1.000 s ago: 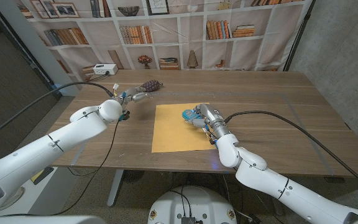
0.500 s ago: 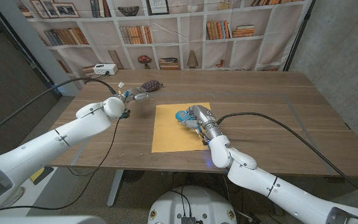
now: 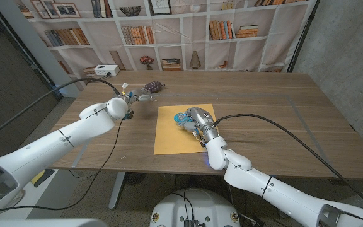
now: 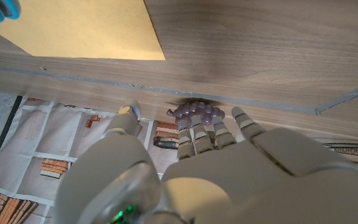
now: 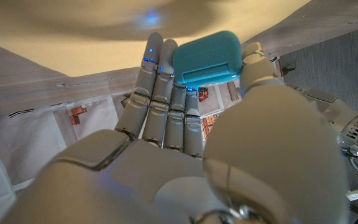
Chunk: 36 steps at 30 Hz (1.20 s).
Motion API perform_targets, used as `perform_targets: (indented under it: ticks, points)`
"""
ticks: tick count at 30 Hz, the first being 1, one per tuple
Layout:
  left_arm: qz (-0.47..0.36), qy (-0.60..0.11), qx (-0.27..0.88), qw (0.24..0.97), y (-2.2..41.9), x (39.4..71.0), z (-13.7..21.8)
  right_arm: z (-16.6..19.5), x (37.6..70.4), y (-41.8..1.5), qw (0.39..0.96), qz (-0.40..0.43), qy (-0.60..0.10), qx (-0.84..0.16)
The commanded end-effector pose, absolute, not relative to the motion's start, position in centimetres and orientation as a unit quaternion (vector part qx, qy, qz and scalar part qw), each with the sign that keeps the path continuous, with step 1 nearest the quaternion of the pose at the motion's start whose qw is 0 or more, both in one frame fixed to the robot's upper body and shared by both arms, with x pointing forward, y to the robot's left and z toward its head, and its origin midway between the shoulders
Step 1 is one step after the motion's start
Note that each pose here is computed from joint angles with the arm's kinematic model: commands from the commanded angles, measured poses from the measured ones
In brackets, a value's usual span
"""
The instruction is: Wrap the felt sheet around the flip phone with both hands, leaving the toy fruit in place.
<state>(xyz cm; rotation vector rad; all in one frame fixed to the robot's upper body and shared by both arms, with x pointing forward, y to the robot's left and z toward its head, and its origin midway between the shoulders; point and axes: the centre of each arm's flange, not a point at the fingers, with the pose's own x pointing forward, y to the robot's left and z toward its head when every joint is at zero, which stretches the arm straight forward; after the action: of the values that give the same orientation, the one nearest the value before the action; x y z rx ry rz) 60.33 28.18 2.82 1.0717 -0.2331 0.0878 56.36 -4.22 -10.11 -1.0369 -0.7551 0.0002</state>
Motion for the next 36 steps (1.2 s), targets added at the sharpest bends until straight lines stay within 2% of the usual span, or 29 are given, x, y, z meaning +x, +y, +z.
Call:
perform_targets:
  ticks: [1, 10, 20, 36]
  points:
    - [0.037, -0.116, 0.51, 0.852, 28.0, 60.3, 2.8, -10.4, 57.1, -2.8, 0.79, -0.017, -0.353, -0.5]
    - [0.039, -0.12, 0.507, 0.853, 28.2, 59.9, 2.7, -10.7, 57.0, -2.7, 0.793, -0.031, -0.346, -0.5]
    - [0.036, -0.121, 0.506, 0.853, 28.1, 60.1, 2.8, -10.9, 54.3, -2.9, 0.809, -0.089, -0.328, -0.479]
    - [0.039, -0.126, 0.502, 0.855, 28.2, 60.2, 2.9, -11.3, 54.6, -1.4, 0.803, -0.053, -0.339, -0.487]
